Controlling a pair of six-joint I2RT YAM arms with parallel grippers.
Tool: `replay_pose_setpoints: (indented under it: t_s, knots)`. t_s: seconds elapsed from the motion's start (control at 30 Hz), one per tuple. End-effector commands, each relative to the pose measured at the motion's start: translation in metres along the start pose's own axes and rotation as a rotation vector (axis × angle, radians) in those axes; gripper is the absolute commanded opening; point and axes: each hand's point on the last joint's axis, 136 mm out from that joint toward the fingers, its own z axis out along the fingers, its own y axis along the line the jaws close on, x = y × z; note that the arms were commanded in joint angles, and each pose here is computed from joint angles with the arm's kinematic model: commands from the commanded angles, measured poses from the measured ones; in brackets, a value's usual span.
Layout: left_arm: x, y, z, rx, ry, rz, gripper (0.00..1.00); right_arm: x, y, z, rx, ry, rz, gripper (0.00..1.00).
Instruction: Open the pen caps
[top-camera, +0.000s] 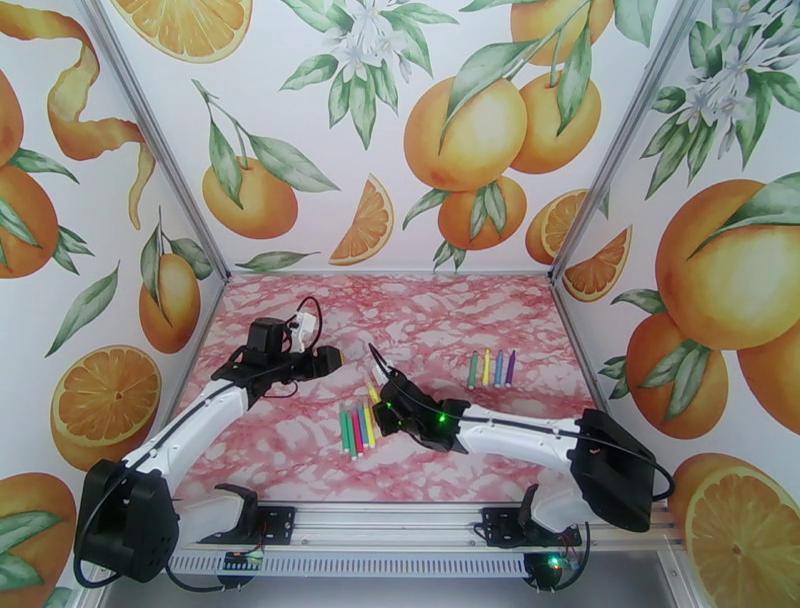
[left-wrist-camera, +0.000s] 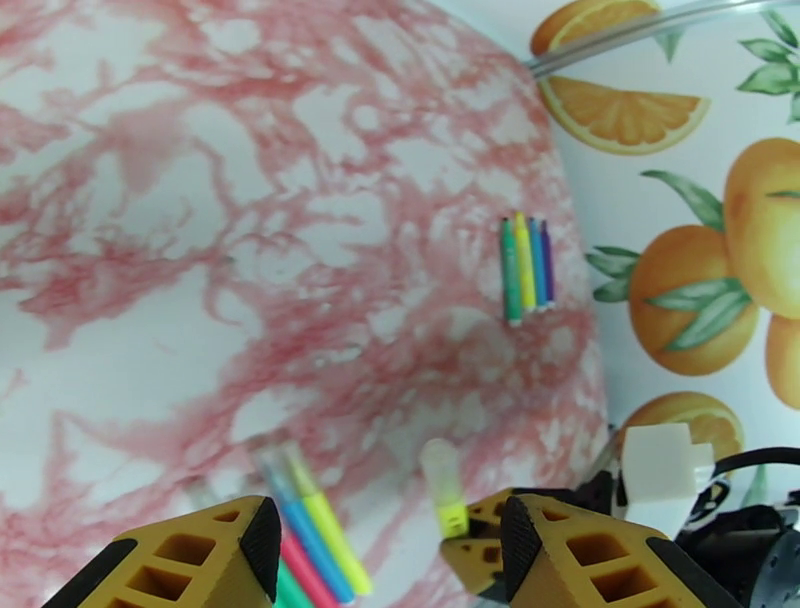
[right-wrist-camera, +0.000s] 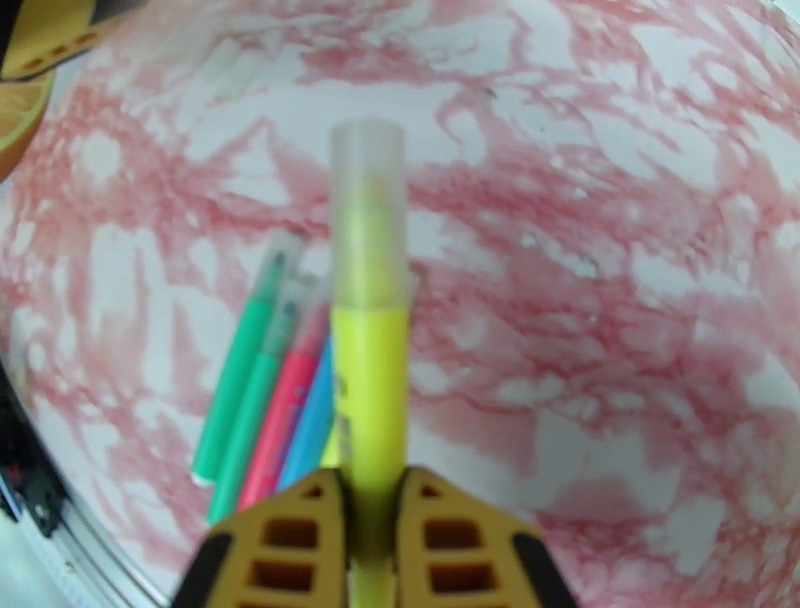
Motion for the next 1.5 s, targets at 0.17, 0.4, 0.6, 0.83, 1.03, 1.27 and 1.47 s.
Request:
replay_pose_setpoints:
  t_s: [0.17, 0.4, 0.6, 0.83, 1.03, 1.27, 1.47]
  knots:
    - [0.003, -0.027, 0.007, 0.077, -0.003, 0.02, 0.62, -0.035, 0.022, -0.016, -0.097, -0.113, -0.002, 0.06]
    - [0.009, -0.03, 0.016, 0.069, 0.016, 0.02, 0.62, -0.046, 0.028, -0.022, -0.116, -0.153, -0.009, 0.06]
    - [0.013, -0.035, 0.024, 0.082, 0.033, 0.022, 0.6, -0.053, 0.033, -0.024, -0.129, -0.169, -0.013, 0.06]
    - [0.019, -0.034, 0.031, 0.069, 0.05, 0.025, 0.59, -0.06, 0.038, -0.027, -0.144, -0.184, -0.015, 0.05]
    - [0.018, -0.038, 0.033, 0.079, 0.052, 0.032, 0.55, -0.062, 0.043, -0.028, -0.16, -0.183, -0.023, 0.05]
    - [0.017, -0.044, 0.035, 0.095, 0.053, 0.04, 0.45, -0.064, 0.049, -0.026, -0.174, -0.176, -0.035, 0.05]
    - [0.018, -0.044, 0.036, 0.097, 0.057, 0.04, 0.41, -0.063, 0.051, -0.023, -0.175, -0.169, -0.038, 0.05]
